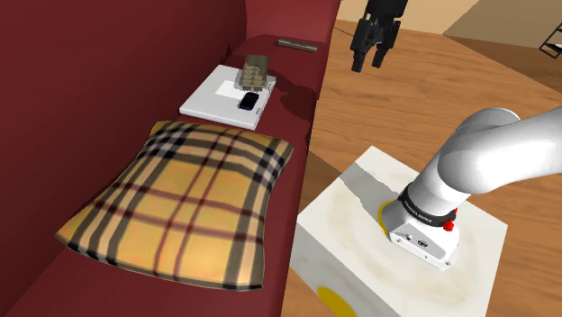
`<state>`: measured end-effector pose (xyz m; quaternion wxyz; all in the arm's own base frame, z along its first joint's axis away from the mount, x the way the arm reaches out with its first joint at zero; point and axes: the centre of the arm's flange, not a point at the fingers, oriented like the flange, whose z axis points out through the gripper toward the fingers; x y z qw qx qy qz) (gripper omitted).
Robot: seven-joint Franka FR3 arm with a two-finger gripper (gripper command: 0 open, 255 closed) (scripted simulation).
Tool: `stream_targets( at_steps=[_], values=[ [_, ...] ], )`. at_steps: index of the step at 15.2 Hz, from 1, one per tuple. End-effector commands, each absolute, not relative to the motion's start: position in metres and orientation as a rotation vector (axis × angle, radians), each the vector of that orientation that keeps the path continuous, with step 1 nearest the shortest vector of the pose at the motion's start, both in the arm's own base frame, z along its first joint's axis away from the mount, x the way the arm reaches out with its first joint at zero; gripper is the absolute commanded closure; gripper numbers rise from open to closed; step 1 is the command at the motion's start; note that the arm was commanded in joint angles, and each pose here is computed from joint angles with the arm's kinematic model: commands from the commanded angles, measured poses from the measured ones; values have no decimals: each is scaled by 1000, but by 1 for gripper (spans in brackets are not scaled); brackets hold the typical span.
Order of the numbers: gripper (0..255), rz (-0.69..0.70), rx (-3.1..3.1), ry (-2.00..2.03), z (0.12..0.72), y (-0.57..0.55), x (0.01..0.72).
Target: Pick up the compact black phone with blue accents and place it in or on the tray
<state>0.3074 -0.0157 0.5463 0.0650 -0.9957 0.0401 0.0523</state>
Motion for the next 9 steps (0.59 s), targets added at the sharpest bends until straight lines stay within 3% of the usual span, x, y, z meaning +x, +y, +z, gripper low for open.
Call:
stream_targets(
  at_steps=[1,9],
  values=[
    [0,158,-3005,121,546,-16,307],
    [0,125,-2983,463,500,39,380]
  ],
)
